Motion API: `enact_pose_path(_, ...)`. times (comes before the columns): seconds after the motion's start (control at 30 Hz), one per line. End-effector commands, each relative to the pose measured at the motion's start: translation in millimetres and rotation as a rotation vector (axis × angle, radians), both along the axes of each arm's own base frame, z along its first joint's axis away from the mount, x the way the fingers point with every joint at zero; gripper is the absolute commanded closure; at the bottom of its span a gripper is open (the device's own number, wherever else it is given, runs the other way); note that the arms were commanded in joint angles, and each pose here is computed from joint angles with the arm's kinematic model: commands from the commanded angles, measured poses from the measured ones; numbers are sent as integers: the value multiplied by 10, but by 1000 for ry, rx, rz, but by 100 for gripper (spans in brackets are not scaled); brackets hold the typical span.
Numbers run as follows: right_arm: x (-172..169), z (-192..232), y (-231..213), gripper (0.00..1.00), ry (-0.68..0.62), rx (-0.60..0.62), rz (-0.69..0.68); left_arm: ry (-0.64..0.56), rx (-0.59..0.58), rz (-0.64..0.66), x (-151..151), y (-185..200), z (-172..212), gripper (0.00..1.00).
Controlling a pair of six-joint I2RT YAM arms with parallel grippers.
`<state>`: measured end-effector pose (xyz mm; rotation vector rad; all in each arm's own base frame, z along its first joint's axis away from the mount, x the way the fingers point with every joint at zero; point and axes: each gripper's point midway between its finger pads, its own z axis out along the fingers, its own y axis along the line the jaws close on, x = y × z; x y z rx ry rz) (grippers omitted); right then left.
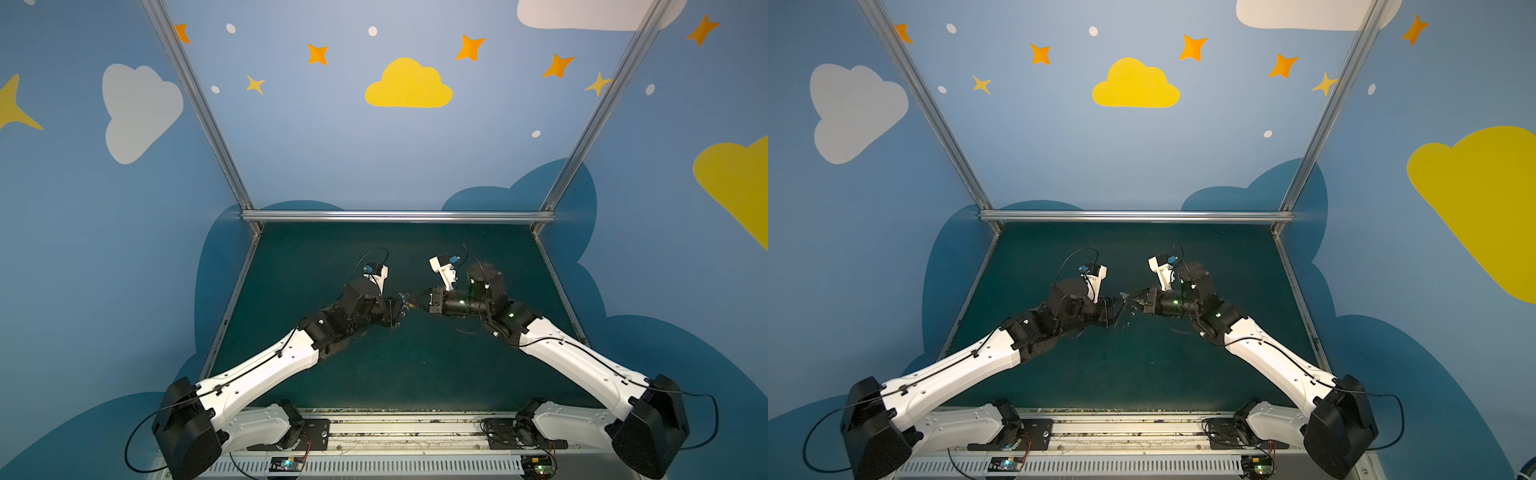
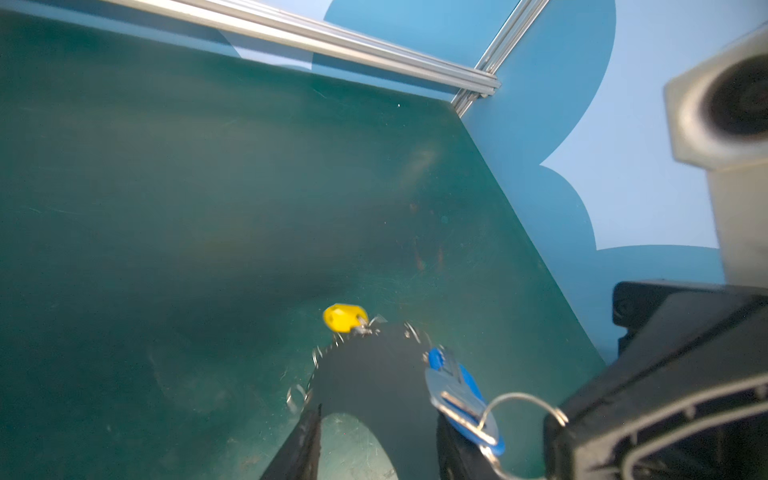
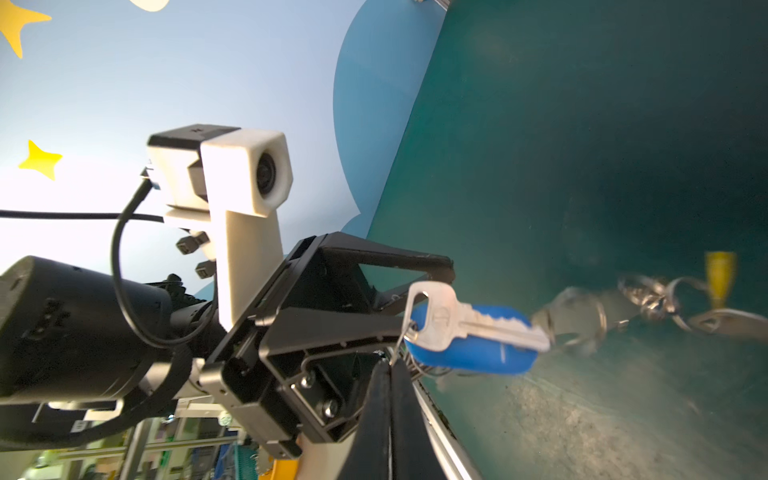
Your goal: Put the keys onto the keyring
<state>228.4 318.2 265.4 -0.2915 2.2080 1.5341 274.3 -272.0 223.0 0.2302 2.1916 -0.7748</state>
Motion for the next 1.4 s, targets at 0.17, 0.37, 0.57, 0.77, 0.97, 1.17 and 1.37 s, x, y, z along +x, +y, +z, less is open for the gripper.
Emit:
enact_pose_path(0.17, 10, 323, 55, 100, 13, 193, 21, 9, -34, -66, -34, -127, 106, 55)
enact_pose_path(0.37, 57, 239, 2, 100, 51, 187, -6, 15, -45, 31, -49, 171, 131, 47)
enact_pose_path(0.57, 49, 270, 21, 100, 47, 200, 8, -45, -115, 35, -147, 284, 336, 40)
enact_pose_path(0.77, 24, 305, 59, 100, 52, 226, 36, -49, -148, 48, -99, 310, 417, 35)
enact_pose_path(0.97, -16, 356, 85, 100, 37, 246, 57, -8, -133, 20, -22, 162, 322, 34)
enact_pose_path(1.17, -27, 400, 83, 100, 28, 272, 61, 22, -107, 9, 24, 96, 211, 33)
enact_pose_path(1.37, 56, 248, 26, 100, 55, 239, 6, 12, -107, 88, -19, 309, 229, 35)
